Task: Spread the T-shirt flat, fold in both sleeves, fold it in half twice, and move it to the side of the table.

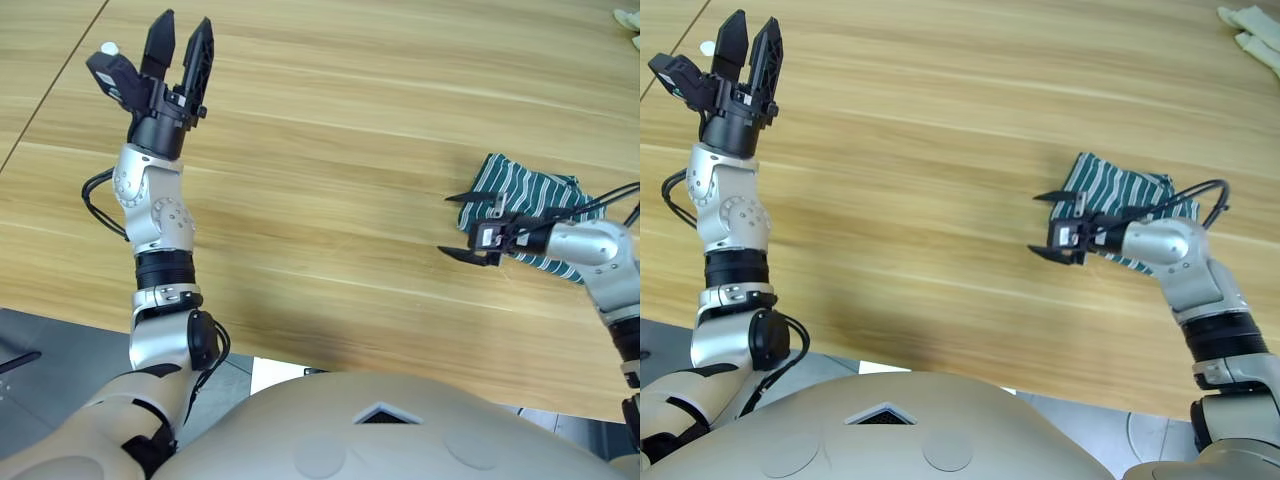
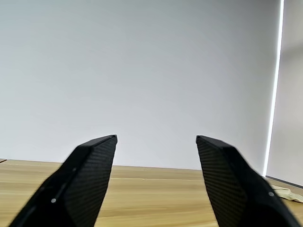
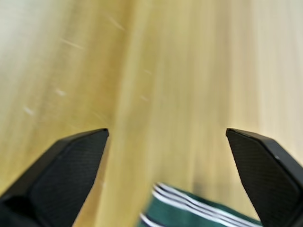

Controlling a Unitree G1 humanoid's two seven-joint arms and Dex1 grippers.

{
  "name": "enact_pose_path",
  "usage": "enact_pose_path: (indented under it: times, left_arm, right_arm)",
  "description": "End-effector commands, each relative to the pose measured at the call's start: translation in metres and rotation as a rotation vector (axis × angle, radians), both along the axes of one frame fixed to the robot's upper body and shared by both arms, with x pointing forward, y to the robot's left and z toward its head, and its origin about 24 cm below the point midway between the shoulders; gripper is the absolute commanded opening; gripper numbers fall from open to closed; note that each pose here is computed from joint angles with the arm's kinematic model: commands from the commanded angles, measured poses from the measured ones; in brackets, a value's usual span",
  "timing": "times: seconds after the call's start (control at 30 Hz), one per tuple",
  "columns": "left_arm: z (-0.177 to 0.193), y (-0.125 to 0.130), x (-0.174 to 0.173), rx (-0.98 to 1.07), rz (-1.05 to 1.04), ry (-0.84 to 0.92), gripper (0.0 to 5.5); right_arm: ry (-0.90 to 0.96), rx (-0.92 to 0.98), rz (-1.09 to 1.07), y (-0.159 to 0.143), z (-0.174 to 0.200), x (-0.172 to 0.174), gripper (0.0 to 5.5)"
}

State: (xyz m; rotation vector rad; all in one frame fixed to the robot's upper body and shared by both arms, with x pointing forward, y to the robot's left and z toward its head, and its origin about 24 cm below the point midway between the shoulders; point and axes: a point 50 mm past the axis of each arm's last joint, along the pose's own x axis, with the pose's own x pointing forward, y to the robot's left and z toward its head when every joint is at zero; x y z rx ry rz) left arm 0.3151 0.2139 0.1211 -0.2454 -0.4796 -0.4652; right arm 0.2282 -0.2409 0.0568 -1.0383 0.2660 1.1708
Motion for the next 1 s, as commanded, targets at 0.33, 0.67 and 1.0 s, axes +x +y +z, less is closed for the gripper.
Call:
enact_pose_path:
  times: [0.33,0.67,1.0]
  left_arm:
    - [0.001,-0.005,0.002,0.017,-0.016,0.005,3.12]
    - [-0.004,-0.006,0.002,0.02,-0.011,0.015,3.12]
    - [-0.009,-0.006,0.002,0.008,0.005,0.026,3.12]
  right_arm:
    - [-0.044,-0.232,-0.321,-0.063,-0.008,0.042,4.6]
    - [-0.235,-0.251,-0.631,-0.093,0.012,0.081,4.6]
    - [-0.573,-0.005,-0.877,-0.055,0.048,0.139,4.6]
